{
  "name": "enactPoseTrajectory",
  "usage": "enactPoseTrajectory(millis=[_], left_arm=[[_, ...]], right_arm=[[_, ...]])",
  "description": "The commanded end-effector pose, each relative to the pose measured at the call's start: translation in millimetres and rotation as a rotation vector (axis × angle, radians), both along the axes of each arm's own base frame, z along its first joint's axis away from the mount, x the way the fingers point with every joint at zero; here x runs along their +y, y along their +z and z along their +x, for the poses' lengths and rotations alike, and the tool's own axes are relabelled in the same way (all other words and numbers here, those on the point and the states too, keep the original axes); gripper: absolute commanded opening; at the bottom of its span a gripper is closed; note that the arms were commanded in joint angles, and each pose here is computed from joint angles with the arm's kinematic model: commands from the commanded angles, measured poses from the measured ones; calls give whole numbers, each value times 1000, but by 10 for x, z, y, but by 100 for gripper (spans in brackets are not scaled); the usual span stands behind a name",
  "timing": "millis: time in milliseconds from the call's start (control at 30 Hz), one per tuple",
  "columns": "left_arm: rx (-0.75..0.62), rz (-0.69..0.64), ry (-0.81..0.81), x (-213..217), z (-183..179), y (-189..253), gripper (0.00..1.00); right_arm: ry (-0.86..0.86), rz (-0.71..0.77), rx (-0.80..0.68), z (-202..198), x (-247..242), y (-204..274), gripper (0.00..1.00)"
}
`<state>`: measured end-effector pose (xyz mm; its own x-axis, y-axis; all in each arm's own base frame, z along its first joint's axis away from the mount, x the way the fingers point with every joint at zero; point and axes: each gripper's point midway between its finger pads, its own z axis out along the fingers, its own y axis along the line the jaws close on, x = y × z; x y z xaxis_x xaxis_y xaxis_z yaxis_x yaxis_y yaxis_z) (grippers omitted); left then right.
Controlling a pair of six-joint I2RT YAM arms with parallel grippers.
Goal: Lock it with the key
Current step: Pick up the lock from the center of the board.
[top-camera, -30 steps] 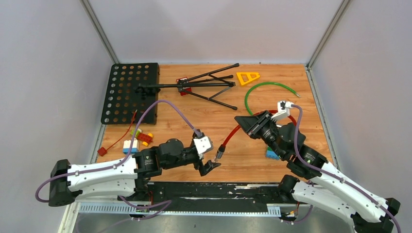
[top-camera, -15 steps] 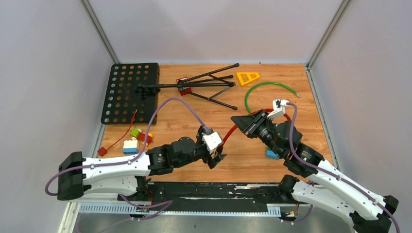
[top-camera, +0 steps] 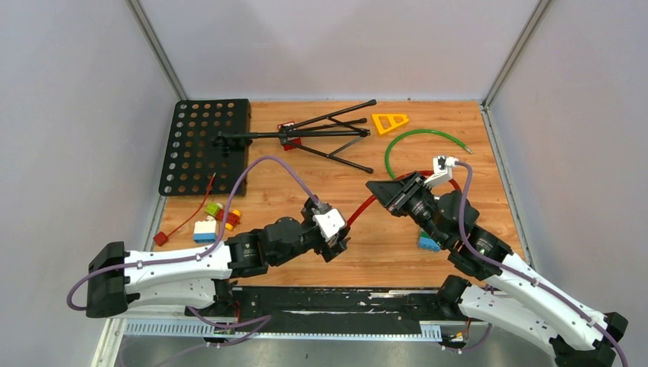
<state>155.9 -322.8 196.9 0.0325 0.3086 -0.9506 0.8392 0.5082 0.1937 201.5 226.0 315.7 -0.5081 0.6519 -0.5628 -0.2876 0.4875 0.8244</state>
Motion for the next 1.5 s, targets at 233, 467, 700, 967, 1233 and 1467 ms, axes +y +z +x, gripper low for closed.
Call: enactPoseTrajectory(millis=[233, 467, 700, 967, 1233, 1467], left_arm=[[-139, -8, 63, 262, 114, 375, 100], [-144, 4, 63, 340, 98, 383, 100], [-159, 21, 21, 414, 27, 406, 100], [-198, 58, -9, 565, -28, 509, 100], [-221, 11, 17, 653, -16, 781, 100], [-118, -157, -51, 389, -162, 1025, 100]], right_arm=[[21, 55, -41, -42, -6, 187, 0], [17, 61, -40, -56, -34, 185, 0], [11, 57, -36, -56, -50, 157, 0], [8, 47, -33, -37, -38, 142, 0], [10, 41, -23, -15, -5, 110, 0], [-4, 39, -5, 22, 4, 36, 0]])
